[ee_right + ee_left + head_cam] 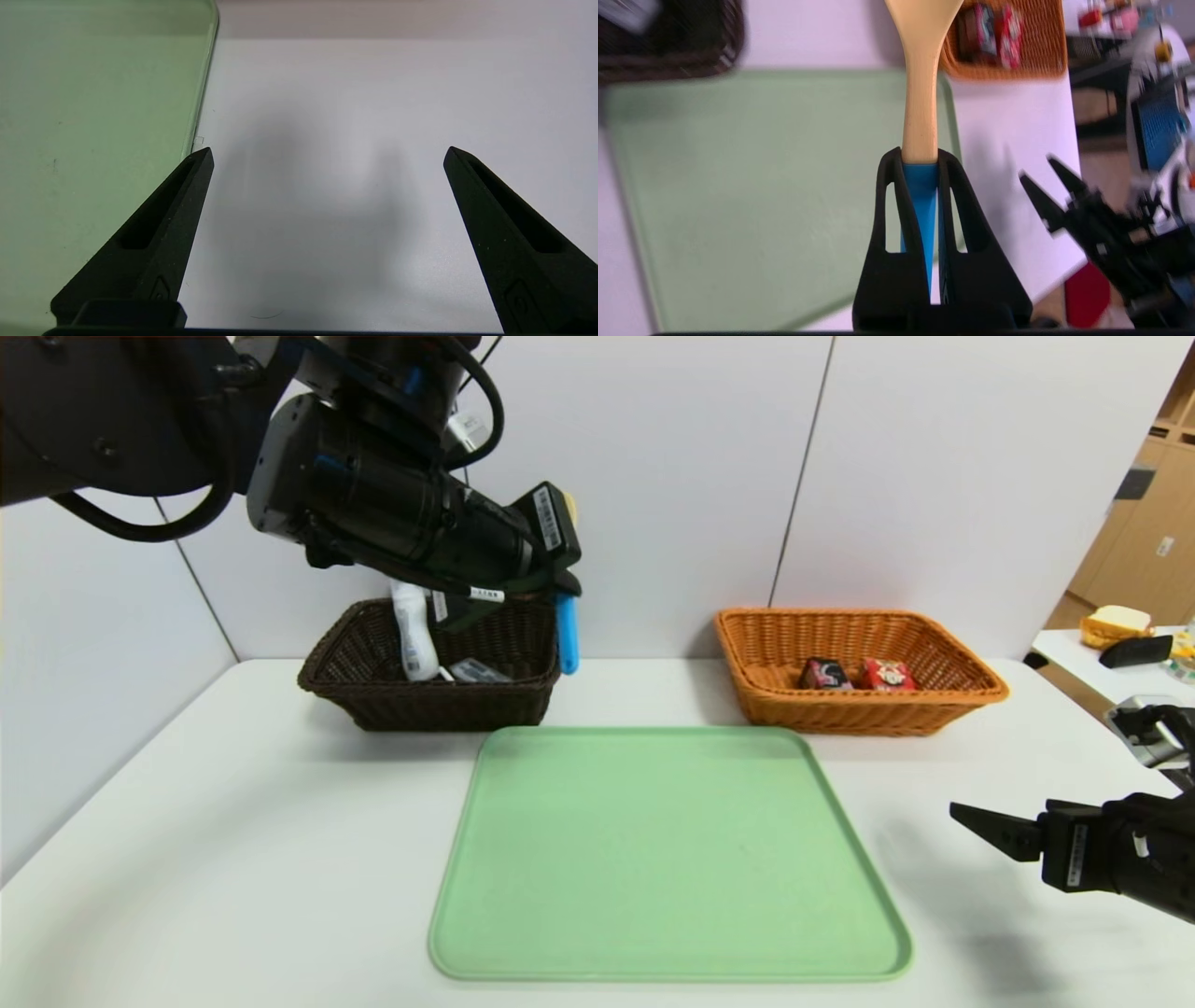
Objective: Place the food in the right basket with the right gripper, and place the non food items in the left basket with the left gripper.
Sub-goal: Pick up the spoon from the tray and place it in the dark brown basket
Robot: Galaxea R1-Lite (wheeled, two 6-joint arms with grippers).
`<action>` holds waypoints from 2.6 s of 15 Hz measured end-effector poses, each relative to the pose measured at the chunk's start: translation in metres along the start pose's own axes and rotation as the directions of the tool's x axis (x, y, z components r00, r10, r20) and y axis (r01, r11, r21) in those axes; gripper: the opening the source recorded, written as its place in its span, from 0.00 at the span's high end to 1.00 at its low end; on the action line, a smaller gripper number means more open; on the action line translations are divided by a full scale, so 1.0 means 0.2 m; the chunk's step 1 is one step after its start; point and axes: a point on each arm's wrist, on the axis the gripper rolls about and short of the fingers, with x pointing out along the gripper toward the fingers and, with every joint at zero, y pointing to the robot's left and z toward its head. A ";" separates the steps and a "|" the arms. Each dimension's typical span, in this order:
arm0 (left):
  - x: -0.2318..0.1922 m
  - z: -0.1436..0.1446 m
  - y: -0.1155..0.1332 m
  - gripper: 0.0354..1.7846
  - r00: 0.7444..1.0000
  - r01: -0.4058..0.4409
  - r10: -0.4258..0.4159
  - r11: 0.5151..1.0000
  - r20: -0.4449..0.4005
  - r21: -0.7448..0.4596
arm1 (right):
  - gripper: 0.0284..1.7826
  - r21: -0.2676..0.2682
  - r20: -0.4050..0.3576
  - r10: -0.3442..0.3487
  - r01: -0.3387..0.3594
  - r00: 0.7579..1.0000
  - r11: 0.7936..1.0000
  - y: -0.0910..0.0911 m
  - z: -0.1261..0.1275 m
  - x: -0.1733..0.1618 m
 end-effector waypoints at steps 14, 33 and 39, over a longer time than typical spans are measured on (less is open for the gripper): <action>0.42 0.25 0.52 0.95 0.864 -0.350 0.438 0.877 0.248 -0.329 | 0.05 0.005 0.008 -0.002 0.002 1.000 1.000 0.00 0.01 0.00; 0.57 0.25 0.71 0.48 0.832 -0.408 0.516 0.818 0.204 -0.405 | 0.05 -0.040 0.283 0.029 -0.019 0.959 0.999 0.00 0.21 0.08; 0.37 0.30 0.58 0.25 0.840 -0.350 0.470 0.851 0.272 -0.391 | 0.05 -0.037 0.279 0.028 -0.018 0.960 0.999 0.00 0.20 0.08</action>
